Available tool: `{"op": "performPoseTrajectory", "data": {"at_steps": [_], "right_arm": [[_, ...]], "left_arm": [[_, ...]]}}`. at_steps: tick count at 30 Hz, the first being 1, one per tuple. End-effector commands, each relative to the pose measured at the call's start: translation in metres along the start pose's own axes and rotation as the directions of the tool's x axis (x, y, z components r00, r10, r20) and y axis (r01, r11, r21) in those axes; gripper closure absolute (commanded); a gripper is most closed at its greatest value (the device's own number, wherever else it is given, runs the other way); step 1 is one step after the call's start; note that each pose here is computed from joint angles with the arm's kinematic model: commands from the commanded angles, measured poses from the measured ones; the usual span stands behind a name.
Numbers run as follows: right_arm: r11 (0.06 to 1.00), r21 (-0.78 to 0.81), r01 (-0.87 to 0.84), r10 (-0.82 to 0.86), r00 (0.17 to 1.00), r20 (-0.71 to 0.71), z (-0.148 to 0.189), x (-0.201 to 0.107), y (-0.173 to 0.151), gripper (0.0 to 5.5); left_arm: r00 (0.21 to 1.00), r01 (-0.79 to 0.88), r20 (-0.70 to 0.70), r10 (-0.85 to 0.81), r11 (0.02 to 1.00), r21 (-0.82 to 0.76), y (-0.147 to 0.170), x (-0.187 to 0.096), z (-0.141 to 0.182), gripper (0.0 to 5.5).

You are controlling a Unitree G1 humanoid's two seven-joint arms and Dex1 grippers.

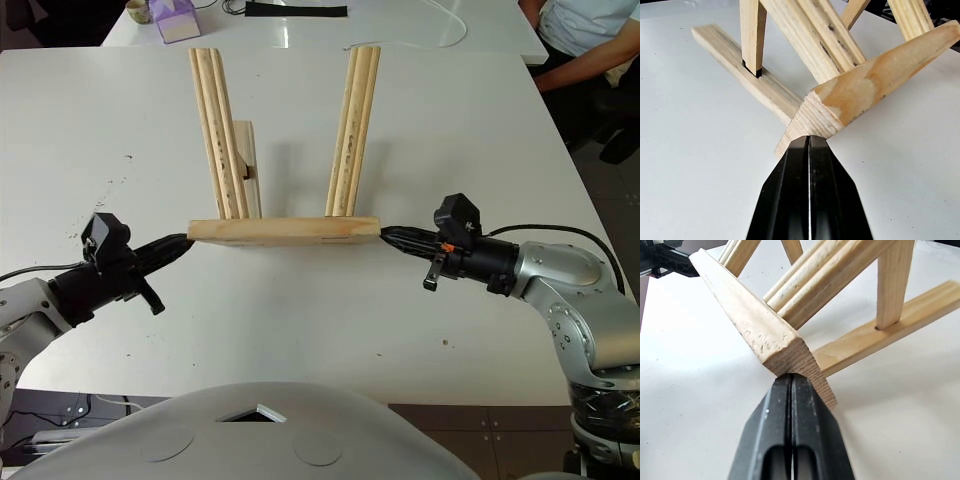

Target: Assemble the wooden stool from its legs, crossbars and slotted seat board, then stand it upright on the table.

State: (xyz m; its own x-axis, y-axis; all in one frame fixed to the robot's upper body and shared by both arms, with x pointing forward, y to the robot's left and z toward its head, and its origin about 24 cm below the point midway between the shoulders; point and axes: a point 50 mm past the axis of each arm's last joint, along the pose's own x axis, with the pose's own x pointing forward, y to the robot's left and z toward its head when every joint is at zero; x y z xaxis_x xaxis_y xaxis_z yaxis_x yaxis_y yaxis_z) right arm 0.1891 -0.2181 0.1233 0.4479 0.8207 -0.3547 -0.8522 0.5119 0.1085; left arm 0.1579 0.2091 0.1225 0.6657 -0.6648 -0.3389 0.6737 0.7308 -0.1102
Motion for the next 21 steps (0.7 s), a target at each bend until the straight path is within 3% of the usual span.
{"op": "performPoseTrajectory", "data": {"at_steps": [1, 7, 13, 18, 21], "right_arm": [[0.992, -0.043, -0.120, 0.124, 0.988, 0.093, 0.016, 0.013, 0.006, 5.50], [0.996, -0.055, -0.076, 0.079, 0.995, 0.063, 0.011, 0.012, -0.005, 5.50], [0.995, -0.063, 0.071, -0.074, 0.996, -0.044, -0.012, -0.016, -0.036, 5.50], [0.988, -0.141, 0.061, -0.072, 0.994, -0.081, -0.010, -0.015, -0.045, 5.50], [0.983, -0.179, -0.041, 0.017, 0.991, -0.131, -0.018, 0.000, -0.039, 5.20]], "left_arm": [[0.987, 0.154, 0.051, -0.153, 0.988, -0.014, -0.012, 0.013, 0.004, 5.49], [0.995, 0.099, 0.024, -0.099, 0.995, 0.002, 0.002, 0.016, -0.002, 5.49], [0.994, -0.039, 0.104, 0.042, 0.999, -0.029, 0.033, -0.013, 0.003, 5.49], [0.991, -0.127, -0.037, 0.129, 0.990, 0.056, 0.059, -0.030, -0.013, 5.49], [0.989, -0.076, -0.116, 0.091, 0.989, 0.127, 0.058, -0.015, -0.030, 5.18]]}}
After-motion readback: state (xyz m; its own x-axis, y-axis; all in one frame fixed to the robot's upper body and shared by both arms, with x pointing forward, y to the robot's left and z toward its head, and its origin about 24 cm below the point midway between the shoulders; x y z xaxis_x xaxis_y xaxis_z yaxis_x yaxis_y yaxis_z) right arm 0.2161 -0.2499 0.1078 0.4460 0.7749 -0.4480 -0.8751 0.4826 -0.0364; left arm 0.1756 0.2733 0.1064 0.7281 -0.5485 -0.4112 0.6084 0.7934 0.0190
